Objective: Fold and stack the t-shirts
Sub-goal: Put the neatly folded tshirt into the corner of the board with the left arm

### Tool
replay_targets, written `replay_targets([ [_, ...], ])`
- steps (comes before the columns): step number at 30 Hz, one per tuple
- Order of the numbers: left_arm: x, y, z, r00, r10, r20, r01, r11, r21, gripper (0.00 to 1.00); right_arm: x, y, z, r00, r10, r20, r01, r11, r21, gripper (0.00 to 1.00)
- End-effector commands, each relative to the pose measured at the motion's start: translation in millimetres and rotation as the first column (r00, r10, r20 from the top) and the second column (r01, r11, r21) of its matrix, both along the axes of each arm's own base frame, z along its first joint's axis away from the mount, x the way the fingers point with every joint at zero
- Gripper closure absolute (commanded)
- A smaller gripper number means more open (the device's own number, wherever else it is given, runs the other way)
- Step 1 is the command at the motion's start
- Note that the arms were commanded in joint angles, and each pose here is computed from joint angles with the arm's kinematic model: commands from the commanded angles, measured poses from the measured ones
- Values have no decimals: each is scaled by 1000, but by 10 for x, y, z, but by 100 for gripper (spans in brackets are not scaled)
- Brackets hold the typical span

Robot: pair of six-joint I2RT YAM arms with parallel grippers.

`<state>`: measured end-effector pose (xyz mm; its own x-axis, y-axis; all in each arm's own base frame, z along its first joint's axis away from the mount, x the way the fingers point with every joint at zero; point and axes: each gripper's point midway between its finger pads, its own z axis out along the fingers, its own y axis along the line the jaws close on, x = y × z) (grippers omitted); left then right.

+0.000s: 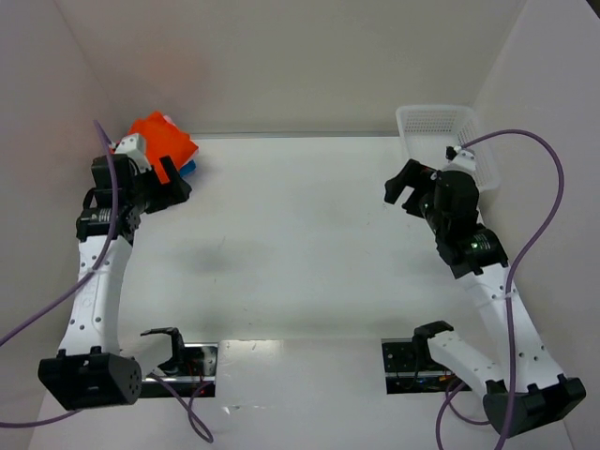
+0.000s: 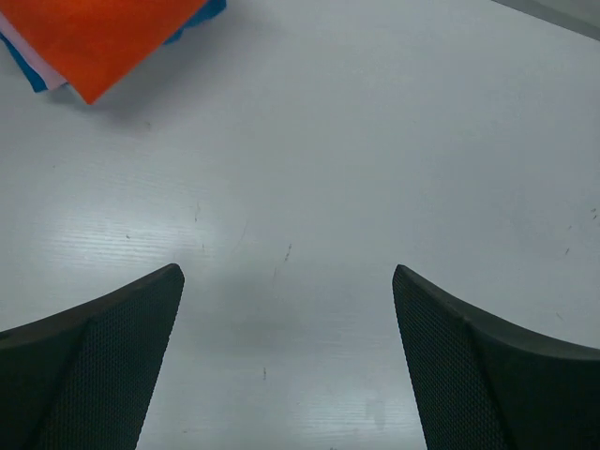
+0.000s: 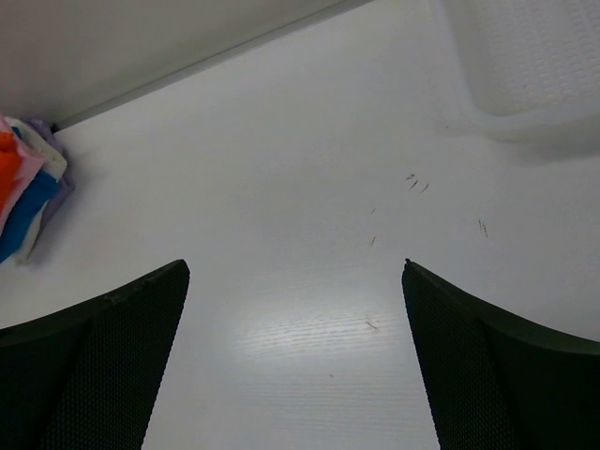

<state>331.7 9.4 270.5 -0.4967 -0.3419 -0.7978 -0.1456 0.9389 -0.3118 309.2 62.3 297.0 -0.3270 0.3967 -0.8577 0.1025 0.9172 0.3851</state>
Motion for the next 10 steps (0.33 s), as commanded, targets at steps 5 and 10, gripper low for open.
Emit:
replay_targets([
  [5,-194,-121,-32,999,-11,51,12,1000,-16,0,-119,8,134,995,21,93,-25,999,35,0],
  [10,-277,-152,-68,998,-46,52,45,999,30,0,-157,-5,-1,999,25,47,-26,1000,16,0],
])
